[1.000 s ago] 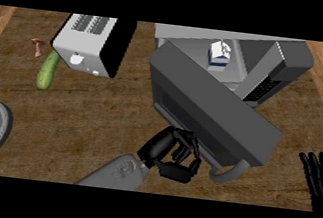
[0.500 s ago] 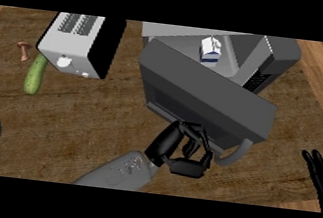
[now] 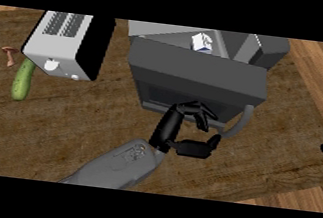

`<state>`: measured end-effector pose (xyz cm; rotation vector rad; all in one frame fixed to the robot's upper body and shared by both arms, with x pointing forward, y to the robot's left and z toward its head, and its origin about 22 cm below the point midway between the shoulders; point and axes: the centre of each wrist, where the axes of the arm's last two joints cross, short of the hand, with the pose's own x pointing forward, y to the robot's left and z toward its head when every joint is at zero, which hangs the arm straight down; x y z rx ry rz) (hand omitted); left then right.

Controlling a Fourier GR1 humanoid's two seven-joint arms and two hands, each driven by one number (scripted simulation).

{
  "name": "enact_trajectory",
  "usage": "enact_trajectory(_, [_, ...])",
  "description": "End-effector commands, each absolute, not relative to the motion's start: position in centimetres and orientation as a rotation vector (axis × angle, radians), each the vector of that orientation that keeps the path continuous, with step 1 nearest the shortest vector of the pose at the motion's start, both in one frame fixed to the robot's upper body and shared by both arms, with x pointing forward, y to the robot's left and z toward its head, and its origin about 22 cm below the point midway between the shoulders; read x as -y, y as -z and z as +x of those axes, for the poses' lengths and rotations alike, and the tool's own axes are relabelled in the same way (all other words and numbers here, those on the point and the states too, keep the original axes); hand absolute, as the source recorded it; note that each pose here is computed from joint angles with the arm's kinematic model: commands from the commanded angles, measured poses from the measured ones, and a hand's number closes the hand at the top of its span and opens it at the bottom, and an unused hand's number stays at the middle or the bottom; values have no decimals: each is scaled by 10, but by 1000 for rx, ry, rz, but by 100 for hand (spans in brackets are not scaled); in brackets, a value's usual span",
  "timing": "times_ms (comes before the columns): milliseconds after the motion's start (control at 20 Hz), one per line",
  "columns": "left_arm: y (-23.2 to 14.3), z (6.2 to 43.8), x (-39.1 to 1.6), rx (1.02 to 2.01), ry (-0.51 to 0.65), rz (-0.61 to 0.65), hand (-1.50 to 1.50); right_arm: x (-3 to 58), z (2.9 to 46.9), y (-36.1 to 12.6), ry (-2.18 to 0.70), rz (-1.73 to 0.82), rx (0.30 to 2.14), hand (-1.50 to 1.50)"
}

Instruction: Pick up the milk, place it into the microwave and close the microwave

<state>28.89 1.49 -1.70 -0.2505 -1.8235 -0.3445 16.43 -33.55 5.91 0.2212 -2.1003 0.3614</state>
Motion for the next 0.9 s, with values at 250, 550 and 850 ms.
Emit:
enact_trajectory(250, [-10, 319, -11, 1791, 189, -126, -150, 368, 182, -130, -650, -164, 2226, 150])
enact_trajectory(550, [-26, 332, -9, 1805, 77, -114, -150, 369, 190, -147, -720, -242, 2244, 150])
enact_trajectory(850, [-24, 334, -10, 1796, 43, -81, -150, 367, 197, -156, -737, -279, 2271, 150])
